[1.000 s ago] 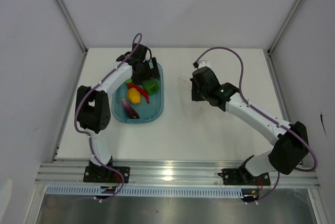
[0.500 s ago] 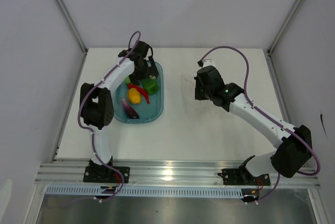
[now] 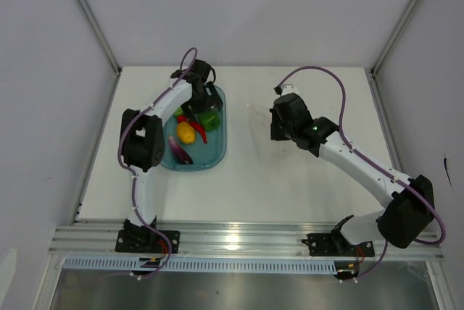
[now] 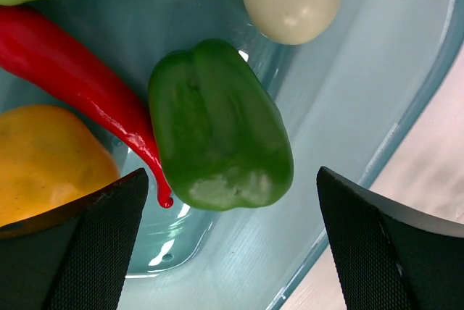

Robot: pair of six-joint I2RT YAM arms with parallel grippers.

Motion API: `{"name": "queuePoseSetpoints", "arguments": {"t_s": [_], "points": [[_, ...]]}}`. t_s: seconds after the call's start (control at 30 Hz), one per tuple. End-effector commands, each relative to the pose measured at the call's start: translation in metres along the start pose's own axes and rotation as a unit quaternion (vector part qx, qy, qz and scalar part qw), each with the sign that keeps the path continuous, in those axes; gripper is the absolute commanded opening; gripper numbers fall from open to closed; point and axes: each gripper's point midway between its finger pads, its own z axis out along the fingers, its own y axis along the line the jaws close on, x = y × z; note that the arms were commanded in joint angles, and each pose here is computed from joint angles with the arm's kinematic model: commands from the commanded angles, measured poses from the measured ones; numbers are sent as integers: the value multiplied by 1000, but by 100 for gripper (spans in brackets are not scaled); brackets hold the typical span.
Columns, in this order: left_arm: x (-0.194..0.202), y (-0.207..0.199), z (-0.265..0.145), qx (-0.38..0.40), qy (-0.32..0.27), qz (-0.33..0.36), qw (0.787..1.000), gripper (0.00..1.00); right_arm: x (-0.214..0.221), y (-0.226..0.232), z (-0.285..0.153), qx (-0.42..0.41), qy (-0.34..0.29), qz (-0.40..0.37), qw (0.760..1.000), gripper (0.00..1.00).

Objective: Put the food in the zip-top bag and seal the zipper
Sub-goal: Pick up the fake vegetable from the bin.

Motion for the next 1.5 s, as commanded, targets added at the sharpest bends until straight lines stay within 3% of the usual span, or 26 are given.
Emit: {"name": "queuePoseSetpoints", "arguments": {"t_s": [0.0, 0.4, 0.6, 0.8, 0.9, 0.97, 1.17, 1.3, 1.37, 1.43, 1.47], "points": [[-5, -11, -2, 10, -1, -21, 1000, 100, -16, 0, -11, -8, -34, 14, 999, 0], [-3, -8, 14, -5, 4, -12, 1000, 99, -14, 2, -11, -13, -31, 22, 999, 0], [-1, -11, 14, 14, -1, 0, 1000, 79, -16, -1, -16, -7, -36, 20, 999, 0], [-4, -18, 8, 46, -12, 15, 999, 40, -17, -2, -17, -5, -37, 21, 999, 0], [-8, -15, -7, 51, -30, 19, 998, 9, -17, -2, -18, -3, -36, 24, 999, 0], [-16, -16, -30, 66, -56, 24, 996, 0, -19, -2, -19, -4, -36, 26, 999, 0], [-44, -26, -118, 122, -146, 39, 981, 0, -19, -1, -17, -3, -36, 27, 999, 0], [-36, -31, -169, 180, -173, 66, 966, 1, -19, -4, -18, 4, -36, 26, 999, 0], [-21, -45, -208, 261, -179, 87, 945, 0, -20, -5, -19, 6, -39, 27, 999, 0], [6, -49, -211, 320, -150, 92, 931, 1, -20, -5, -17, 7, -38, 28, 999, 0], [22, -62, -239, 396, -142, 97, 902, 1, -20, -3, -16, 4, -38, 29, 999, 0]]}}
